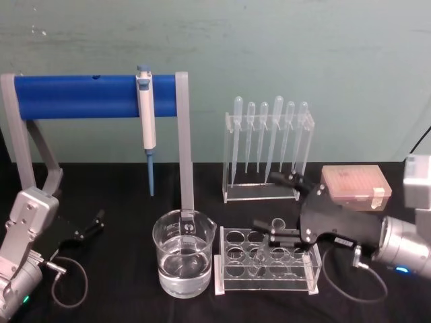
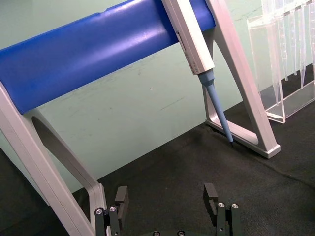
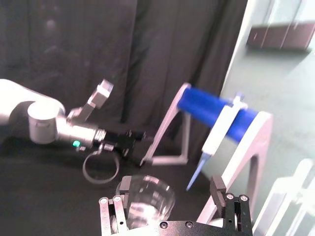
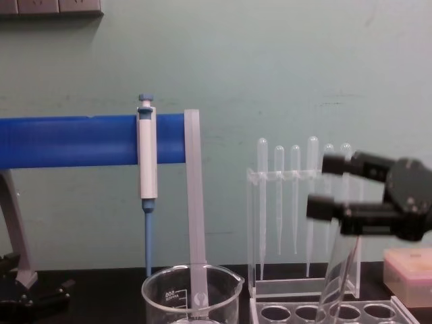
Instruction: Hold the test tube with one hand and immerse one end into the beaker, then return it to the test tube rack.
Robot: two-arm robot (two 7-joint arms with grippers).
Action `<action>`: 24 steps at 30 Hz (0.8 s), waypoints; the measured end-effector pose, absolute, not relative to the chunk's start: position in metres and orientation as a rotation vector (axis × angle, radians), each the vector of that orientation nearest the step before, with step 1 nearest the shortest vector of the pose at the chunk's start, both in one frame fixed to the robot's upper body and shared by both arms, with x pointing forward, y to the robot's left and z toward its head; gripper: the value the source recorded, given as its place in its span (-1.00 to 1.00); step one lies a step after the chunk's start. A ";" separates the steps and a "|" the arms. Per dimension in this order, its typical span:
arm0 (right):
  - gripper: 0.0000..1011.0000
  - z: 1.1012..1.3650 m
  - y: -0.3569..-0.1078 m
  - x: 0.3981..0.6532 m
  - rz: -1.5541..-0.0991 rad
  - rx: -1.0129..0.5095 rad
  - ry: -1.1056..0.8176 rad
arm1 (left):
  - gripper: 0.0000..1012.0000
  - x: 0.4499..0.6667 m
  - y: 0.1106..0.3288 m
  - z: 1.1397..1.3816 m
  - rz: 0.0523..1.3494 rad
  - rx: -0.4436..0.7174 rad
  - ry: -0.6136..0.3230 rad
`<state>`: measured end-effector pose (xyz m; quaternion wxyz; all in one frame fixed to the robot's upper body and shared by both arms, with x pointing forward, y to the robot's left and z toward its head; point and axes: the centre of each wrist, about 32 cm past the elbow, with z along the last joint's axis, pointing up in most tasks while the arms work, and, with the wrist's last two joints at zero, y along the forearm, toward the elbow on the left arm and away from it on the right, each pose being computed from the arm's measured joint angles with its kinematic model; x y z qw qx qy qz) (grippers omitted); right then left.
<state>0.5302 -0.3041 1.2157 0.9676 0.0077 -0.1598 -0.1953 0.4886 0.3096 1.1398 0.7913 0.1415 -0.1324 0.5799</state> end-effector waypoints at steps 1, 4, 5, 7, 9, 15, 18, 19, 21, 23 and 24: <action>0.98 1.218 -0.304 0.528 -0.405 0.036 -0.347 | 0.98 0.489 0.310 1.140 1.248 0.304 -0.285; 0.98 1.221 -0.307 0.522 -0.454 0.068 -0.394 | 0.98 0.489 0.310 1.140 1.248 0.304 -0.285; 0.98 1.222 -0.307 0.521 -0.469 0.073 -0.402 | 0.98 0.489 0.310 1.140 1.248 0.304 -0.285; 0.98 1.222 -0.309 0.517 -0.511 0.080 -0.417 | 0.98 0.489 0.310 1.140 1.248 0.304 -0.285; 0.98 1.220 -0.311 0.510 -0.581 0.086 -0.430 | 0.98 0.489 0.310 1.140 1.248 0.304 -0.285; 0.98 1.206 -0.311 0.495 -0.814 0.063 -0.375 | 0.98 0.489 0.310 1.140 1.248 0.304 -0.285; 0.98 1.197 -0.306 0.489 -0.932 0.026 -0.313 | 0.98 0.489 0.310 1.140 1.248 0.304 -0.285; 0.98 1.194 -0.303 0.487 -0.981 0.007 -0.282 | 0.98 0.489 0.310 1.140 1.248 0.304 -0.285; 0.98 1.190 -0.300 0.486 -1.029 -0.013 -0.247 | 0.98 0.489 0.310 1.140 1.248 0.304 -0.285; 0.98 1.187 -0.296 0.485 -1.072 -0.033 -0.213 | 0.98 0.489 0.310 1.140 1.248 0.304 -0.285; 0.98 1.183 -0.293 0.485 -1.110 -0.058 -0.180 | 0.98 0.489 0.310 1.140 1.248 0.304 -0.285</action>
